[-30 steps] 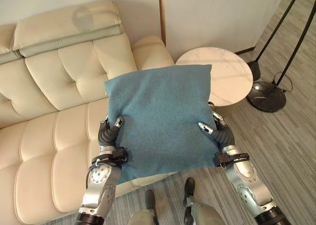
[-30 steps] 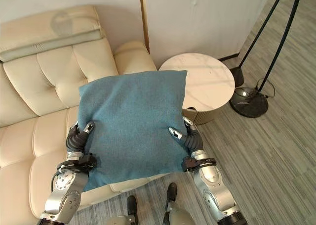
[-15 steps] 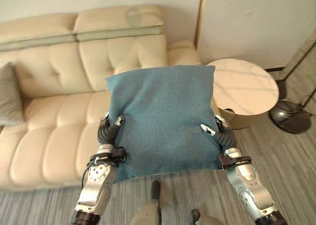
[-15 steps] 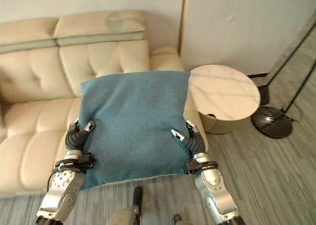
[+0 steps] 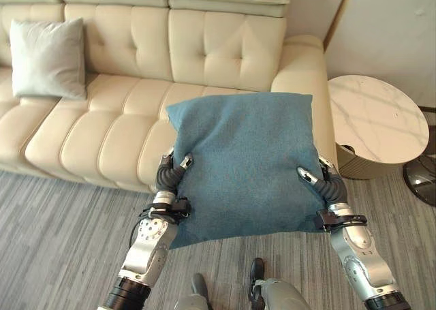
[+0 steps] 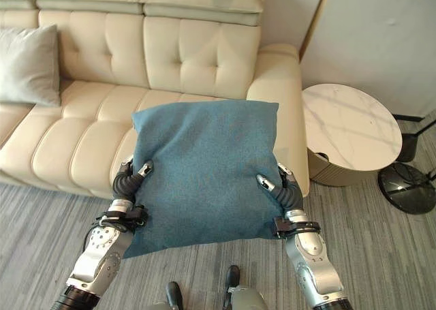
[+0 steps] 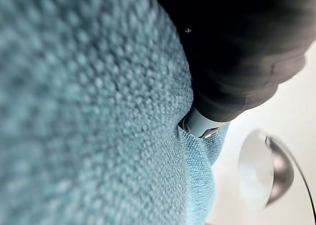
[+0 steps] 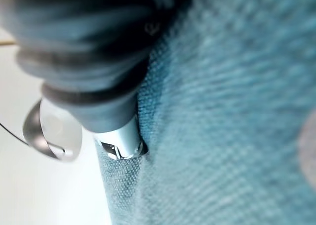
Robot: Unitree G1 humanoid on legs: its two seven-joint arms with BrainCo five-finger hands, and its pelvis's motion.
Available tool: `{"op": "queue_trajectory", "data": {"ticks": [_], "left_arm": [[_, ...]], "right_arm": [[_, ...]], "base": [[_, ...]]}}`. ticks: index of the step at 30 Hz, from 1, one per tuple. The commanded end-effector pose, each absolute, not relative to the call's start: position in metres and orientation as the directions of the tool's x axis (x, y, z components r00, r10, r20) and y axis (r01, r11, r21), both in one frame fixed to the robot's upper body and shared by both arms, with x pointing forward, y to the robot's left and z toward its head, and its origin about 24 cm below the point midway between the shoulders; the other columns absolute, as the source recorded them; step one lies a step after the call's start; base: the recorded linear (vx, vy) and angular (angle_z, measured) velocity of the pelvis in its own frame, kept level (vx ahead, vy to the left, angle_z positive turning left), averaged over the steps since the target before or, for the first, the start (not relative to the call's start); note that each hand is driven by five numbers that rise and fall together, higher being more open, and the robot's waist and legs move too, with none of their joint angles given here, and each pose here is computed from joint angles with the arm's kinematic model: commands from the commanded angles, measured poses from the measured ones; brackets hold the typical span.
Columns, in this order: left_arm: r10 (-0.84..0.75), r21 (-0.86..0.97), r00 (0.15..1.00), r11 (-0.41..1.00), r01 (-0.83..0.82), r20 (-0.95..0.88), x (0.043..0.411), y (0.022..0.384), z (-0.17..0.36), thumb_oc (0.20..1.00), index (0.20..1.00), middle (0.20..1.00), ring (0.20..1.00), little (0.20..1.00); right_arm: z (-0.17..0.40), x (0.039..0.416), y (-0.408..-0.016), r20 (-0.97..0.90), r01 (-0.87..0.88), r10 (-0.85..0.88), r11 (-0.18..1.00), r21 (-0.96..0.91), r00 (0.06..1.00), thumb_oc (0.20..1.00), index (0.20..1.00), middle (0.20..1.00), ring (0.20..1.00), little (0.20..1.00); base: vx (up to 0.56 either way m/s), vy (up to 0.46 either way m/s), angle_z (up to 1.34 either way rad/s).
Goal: Pick up all the scattered cushions and arrange them neatly on the sofa.
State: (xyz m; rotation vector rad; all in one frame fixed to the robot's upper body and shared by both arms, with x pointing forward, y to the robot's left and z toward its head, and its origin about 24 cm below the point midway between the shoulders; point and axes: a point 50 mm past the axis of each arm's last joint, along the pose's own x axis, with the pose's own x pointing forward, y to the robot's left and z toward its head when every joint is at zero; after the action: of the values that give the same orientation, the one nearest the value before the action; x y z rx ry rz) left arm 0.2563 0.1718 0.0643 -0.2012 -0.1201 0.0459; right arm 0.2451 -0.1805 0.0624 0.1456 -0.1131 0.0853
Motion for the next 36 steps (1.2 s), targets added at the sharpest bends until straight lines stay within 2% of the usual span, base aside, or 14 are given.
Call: {"op": "queue_trajectory", "data": {"ticks": [1,14,21,31,36], "left_arm": [[-0.109,-0.16,0.937,0.972,0.17,0.333,0.256,0.148,0.102,0.2,0.2,0.2,0.2,0.2],[-0.071,-0.123,0.941,0.985,0.117,0.331,0.254,0.164,0.102,0.2,0.2,0.2,0.2,0.2],[-0.089,-0.108,0.939,0.985,0.131,0.331,0.254,0.162,0.101,0.2,0.2,0.2,0.2,0.2],[-0.077,-0.124,0.947,0.985,0.12,0.311,0.251,0.16,0.093,0.2,0.2,0.2,0.2,0.2],[-0.08,-0.142,0.954,0.982,0.125,0.289,0.249,0.158,0.088,0.2,0.2,0.2,0.2,0.2]], "right_arm": [[0.109,0.242,-0.138,0.386,-0.33,0.236,0.923,0.197,0.892,0.2,0.2,0.2,0.2,0.2],[0.117,0.244,-0.12,0.421,-0.419,0.305,0.884,0.209,0.854,0.2,0.2,0.2,0.2,0.2],[0.118,0.244,-0.118,0.428,-0.435,0.318,0.876,0.208,0.846,0.2,0.2,0.2,0.2,0.2],[0.107,0.233,-0.133,0.39,-0.406,0.299,0.885,0.228,0.871,0.2,0.2,0.2,0.2,0.2],[0.106,0.235,-0.148,0.37,-0.36,0.283,0.919,0.159,0.885,0.2,0.2,0.2,0.2,0.2]], "base": [[0.12,0.099,0.12],[0.09,0.156,0.03],[0.18,0.139,0.09],[0.43,-0.127,0.49],[0.24,-0.171,0.07]]}}
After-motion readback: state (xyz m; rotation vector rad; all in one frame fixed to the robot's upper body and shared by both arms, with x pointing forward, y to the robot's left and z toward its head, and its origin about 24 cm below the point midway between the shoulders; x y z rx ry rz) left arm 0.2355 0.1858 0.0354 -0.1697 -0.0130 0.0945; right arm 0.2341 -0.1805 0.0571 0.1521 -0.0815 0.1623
